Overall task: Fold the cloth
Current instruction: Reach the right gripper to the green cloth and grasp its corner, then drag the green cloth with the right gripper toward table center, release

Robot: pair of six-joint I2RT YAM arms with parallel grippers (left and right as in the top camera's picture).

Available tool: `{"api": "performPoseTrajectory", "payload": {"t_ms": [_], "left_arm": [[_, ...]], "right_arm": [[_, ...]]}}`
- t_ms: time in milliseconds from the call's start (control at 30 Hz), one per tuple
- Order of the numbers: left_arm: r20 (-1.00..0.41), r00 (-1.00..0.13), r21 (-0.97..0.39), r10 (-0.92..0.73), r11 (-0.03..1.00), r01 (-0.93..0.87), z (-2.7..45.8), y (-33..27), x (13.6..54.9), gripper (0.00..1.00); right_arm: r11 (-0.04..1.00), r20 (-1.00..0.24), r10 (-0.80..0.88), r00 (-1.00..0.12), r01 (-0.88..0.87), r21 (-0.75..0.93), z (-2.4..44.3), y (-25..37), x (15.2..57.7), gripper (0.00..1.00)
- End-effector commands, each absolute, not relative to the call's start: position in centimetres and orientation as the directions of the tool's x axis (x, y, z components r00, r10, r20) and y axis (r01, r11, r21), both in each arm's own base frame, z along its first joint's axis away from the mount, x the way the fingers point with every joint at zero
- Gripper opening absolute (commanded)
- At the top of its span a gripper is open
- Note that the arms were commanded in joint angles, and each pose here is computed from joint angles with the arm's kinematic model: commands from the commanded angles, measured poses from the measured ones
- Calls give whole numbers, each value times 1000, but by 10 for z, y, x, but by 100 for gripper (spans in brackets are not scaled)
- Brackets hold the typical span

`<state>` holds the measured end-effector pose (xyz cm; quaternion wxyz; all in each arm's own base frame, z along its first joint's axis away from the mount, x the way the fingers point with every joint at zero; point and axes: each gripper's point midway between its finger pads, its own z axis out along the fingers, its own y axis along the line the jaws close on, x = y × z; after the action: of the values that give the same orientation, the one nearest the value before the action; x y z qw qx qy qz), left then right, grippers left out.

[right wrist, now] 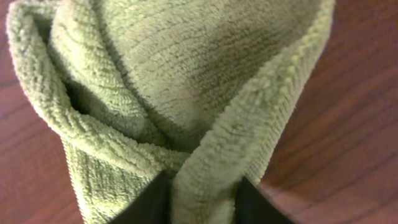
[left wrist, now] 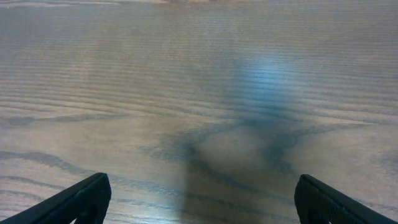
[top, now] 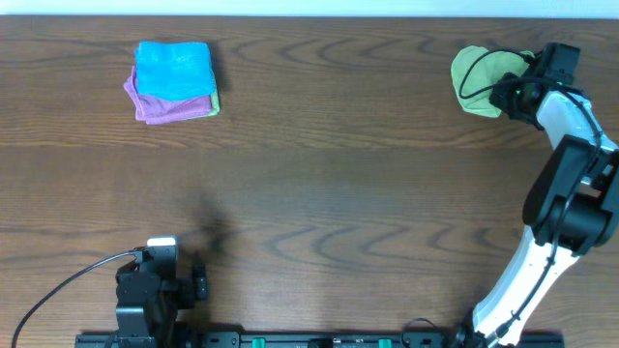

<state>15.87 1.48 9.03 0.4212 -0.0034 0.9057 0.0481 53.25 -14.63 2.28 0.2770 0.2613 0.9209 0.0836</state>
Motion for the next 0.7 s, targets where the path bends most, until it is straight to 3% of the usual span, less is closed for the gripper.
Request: {"api": "performPoseTrajectory", "payload": {"t_ms": [0,100,433,667], "left_arm": [[-747,-662,109,60,993,-34,85,16,155,95],[-747,-662,108,59,994,-34,85,16,155,95],[-747,-662,109,60,993,-34,85,16,155,95],[-747,-662,108,59,994,-34,85,16,155,95]], "right_arm": [[846,-463,532,-709,437,304,22,-148,535,20],[846,-460,532,-711,437,304,24,-147,534,1],[914,-563,403,-721,290,283,95,-132,534,2],[954,-575,292,-765,188,234,141,-101,512,1]]}}
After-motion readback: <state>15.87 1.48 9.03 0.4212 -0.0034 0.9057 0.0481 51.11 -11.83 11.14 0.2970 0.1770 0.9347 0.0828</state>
